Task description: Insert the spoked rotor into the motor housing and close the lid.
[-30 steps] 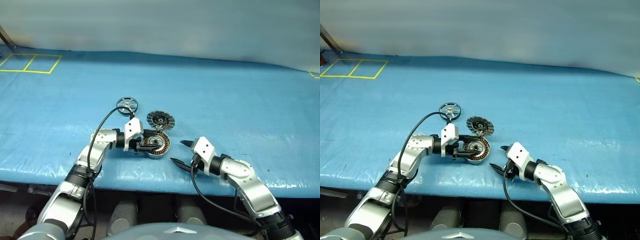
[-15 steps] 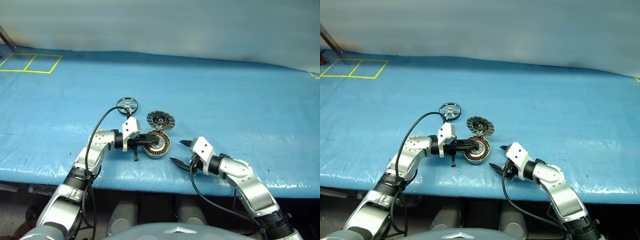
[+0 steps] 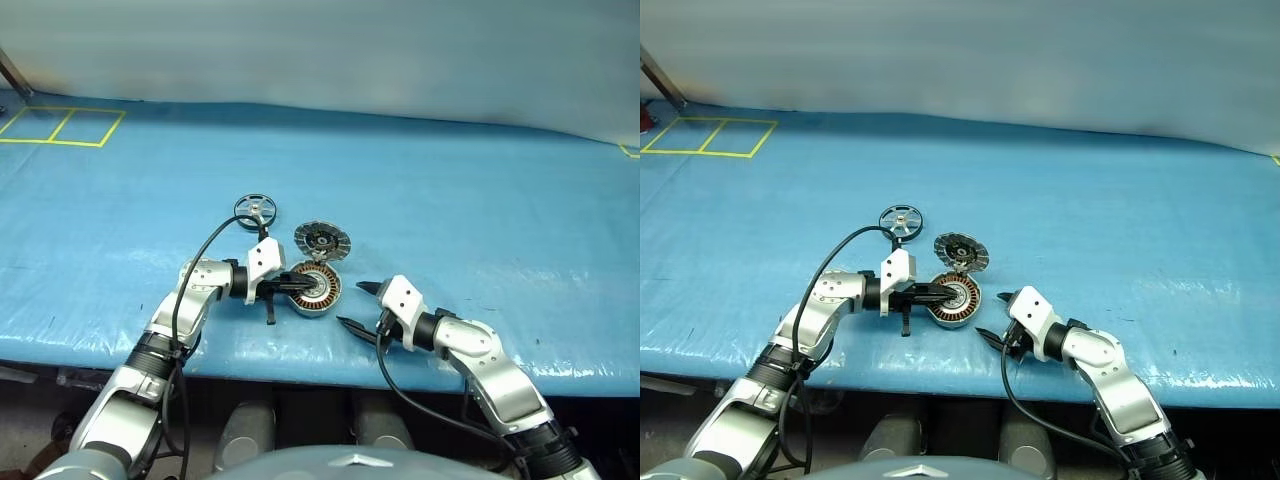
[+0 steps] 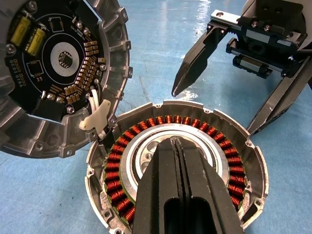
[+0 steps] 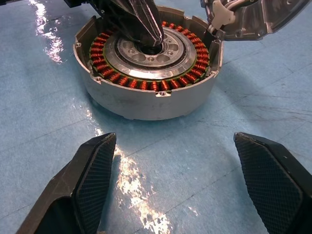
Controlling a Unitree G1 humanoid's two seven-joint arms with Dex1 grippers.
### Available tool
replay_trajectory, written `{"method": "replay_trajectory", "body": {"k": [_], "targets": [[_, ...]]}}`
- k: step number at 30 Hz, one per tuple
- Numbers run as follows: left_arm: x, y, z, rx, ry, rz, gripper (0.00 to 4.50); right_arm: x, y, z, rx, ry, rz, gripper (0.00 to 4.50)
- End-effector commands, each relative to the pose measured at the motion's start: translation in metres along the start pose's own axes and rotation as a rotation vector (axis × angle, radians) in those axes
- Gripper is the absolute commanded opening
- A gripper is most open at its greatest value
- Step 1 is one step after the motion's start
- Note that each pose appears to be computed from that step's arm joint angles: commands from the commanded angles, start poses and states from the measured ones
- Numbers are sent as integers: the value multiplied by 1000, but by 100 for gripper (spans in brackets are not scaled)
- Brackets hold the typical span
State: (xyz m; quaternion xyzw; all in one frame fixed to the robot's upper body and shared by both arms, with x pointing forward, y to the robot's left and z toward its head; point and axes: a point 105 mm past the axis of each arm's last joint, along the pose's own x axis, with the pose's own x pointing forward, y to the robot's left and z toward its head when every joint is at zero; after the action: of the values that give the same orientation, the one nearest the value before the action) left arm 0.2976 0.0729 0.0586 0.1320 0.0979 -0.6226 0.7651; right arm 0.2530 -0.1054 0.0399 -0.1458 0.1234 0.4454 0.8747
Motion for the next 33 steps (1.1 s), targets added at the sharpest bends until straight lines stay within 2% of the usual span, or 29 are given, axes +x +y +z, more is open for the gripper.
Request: {"method": "replay_trajectory", "body": {"k": [1,8,17,33], "targets": [[3,-1,10,33,4,-21,3,0,-3,14,-28,-57,-15,408],[0,-5,17,50,30,-64,3,1,-3,16,-18,-68,-15,408],[-5,9,46,171,32,-48,3,3,-3,18,-21,-75,-13,408],[-2,12,12,208,234,-85,3,4,-3,19,-22,-84,-16,408]]}}
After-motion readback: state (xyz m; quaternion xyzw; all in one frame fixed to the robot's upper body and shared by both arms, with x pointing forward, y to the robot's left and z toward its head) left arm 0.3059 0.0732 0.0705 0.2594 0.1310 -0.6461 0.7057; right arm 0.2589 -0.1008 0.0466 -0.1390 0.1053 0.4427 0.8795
